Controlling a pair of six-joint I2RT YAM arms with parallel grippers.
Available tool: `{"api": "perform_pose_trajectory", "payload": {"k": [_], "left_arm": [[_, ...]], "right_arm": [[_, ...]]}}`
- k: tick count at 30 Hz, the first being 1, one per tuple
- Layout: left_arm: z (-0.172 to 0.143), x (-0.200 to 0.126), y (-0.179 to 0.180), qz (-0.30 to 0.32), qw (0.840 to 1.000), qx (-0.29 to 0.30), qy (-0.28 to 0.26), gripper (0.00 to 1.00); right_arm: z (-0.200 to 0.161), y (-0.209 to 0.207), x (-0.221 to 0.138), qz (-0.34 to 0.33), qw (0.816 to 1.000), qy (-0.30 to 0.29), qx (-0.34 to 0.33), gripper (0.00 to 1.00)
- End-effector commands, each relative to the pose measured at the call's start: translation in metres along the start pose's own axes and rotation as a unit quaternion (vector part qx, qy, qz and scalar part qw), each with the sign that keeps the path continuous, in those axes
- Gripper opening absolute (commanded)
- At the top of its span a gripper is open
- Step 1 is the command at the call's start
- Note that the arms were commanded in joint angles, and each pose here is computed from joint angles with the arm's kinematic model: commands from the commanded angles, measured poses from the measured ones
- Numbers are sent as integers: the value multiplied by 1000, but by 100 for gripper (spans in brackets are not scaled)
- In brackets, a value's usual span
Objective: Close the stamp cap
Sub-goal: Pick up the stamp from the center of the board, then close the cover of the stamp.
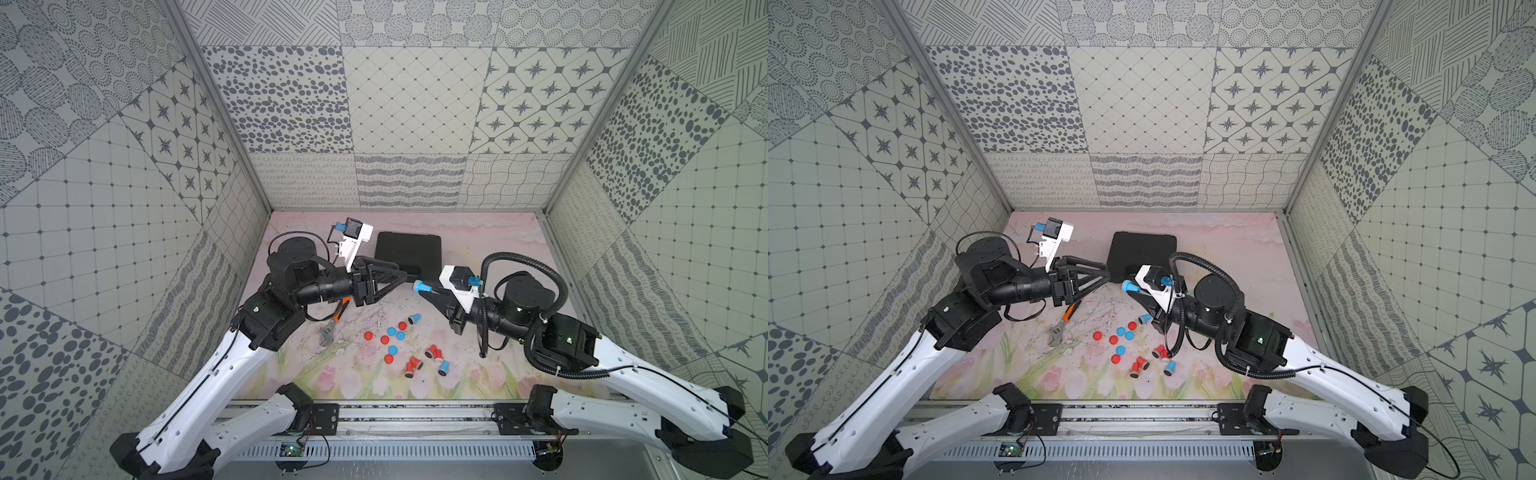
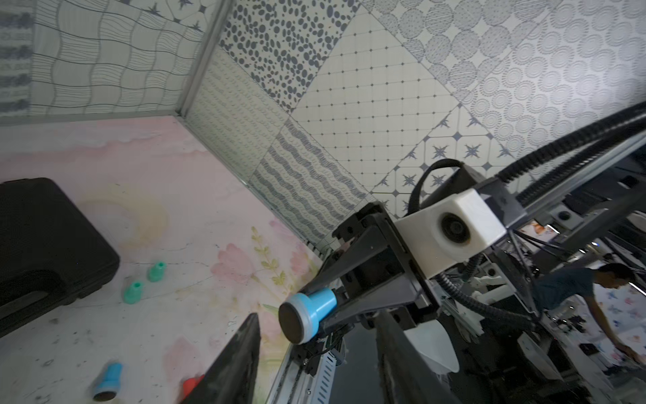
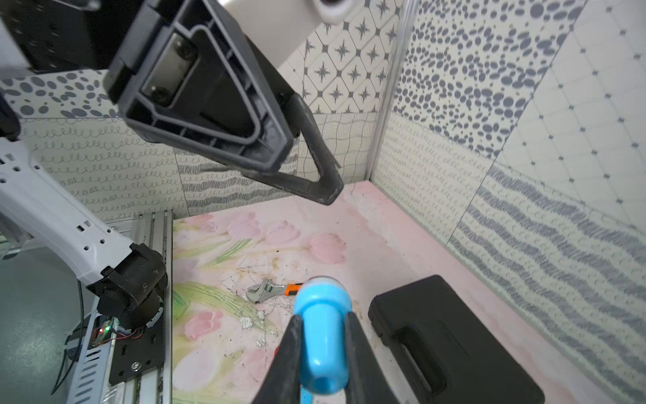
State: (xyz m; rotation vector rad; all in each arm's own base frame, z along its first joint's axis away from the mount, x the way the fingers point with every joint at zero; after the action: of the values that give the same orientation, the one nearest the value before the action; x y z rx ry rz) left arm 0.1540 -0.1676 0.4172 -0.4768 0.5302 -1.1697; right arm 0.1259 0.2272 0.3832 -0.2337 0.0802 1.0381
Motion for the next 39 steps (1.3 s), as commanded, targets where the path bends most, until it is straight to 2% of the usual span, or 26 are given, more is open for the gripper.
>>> {"api": "perform_pose_trajectory", "payload": {"k": [1,6,12,19,25,29,34,39], "left_arm": [[-27,-19,48,227,971,64,41,55],[-34,-32,72,297,953,60,28,57],[-45,-48,110,344,939,14,9,58],[-61,-59,149,408,913,-2,6,58],[-68,-58,161,423,906,-2,16,59],[-67,-58,161,425,905,2,21,59],[-68,-63,158,439,898,14,27,60],[-69,-66,156,447,894,21,23,60]], "right_arm": [[-8,-7,8,-84,990,70,88,2],[-29,-3,30,-102,968,165,162,4],[-59,7,56,-90,939,247,221,4],[-103,9,91,-59,883,357,300,0],[-142,11,117,-47,828,444,340,0],[-160,14,132,-46,810,472,344,0],[-177,12,152,-63,796,493,345,7],[-187,5,166,-90,788,503,344,3]]}}
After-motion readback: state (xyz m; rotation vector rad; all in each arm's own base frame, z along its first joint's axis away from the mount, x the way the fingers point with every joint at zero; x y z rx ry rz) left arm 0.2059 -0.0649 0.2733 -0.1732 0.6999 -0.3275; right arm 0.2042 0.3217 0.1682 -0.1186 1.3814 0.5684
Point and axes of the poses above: each gripper's point midway between its finger pads, its own x axis out along the fingers, its own y axis along the line the jaws close on, z = x × y, the point moved 9 cm from there along -x, back along the fingers, and after that the axes turned 3 degrees about -x, right-handed, at the moved point
